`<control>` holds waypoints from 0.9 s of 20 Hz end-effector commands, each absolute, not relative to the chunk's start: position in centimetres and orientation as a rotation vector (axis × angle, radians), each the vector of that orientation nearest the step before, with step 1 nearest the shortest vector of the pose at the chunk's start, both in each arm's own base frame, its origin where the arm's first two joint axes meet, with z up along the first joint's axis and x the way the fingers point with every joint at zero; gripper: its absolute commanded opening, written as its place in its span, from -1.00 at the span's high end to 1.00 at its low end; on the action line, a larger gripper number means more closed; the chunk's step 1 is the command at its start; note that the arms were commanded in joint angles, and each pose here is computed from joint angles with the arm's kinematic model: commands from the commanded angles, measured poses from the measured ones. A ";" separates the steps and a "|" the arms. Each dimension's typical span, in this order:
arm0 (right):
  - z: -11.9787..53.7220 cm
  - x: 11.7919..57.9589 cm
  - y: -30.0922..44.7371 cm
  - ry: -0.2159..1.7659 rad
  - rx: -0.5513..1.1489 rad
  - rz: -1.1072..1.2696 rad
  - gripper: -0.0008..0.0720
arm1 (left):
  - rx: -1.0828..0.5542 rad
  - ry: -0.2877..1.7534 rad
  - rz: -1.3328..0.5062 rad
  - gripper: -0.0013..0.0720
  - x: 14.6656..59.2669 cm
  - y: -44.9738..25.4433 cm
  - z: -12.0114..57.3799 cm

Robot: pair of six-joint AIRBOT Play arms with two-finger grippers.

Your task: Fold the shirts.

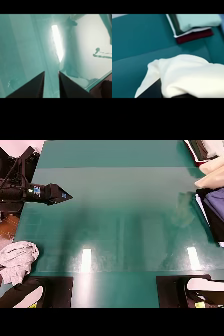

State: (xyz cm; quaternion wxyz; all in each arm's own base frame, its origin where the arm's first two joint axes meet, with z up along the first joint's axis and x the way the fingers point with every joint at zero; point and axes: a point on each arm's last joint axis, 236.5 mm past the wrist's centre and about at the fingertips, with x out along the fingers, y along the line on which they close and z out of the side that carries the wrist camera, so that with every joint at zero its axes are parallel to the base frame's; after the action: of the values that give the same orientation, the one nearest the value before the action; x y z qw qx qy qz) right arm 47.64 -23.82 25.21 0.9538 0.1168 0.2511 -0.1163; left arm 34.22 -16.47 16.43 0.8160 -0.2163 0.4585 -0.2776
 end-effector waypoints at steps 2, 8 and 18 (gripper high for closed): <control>25.2 41.6 -28.3 0.618 0.160 -0.507 0.91 | -0.435 0.979 -0.601 0.34 34.1 -16.4 16.2; 19.1 33.8 -30.4 0.820 0.308 -0.610 0.91 | -0.395 0.990 -0.630 0.34 33.5 -16.5 16.0; 13.1 23.3 -32.1 0.893 0.630 -0.803 -0.83 | -0.373 0.980 -0.642 0.34 33.6 -16.5 16.0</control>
State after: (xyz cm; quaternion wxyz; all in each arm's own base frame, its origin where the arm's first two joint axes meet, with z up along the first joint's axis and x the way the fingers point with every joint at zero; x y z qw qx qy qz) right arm 24.90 -32.51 13.74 0.7920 0.2479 0.4247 -0.3619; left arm 33.56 -16.51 16.05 0.8166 -0.1786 0.4603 -0.2991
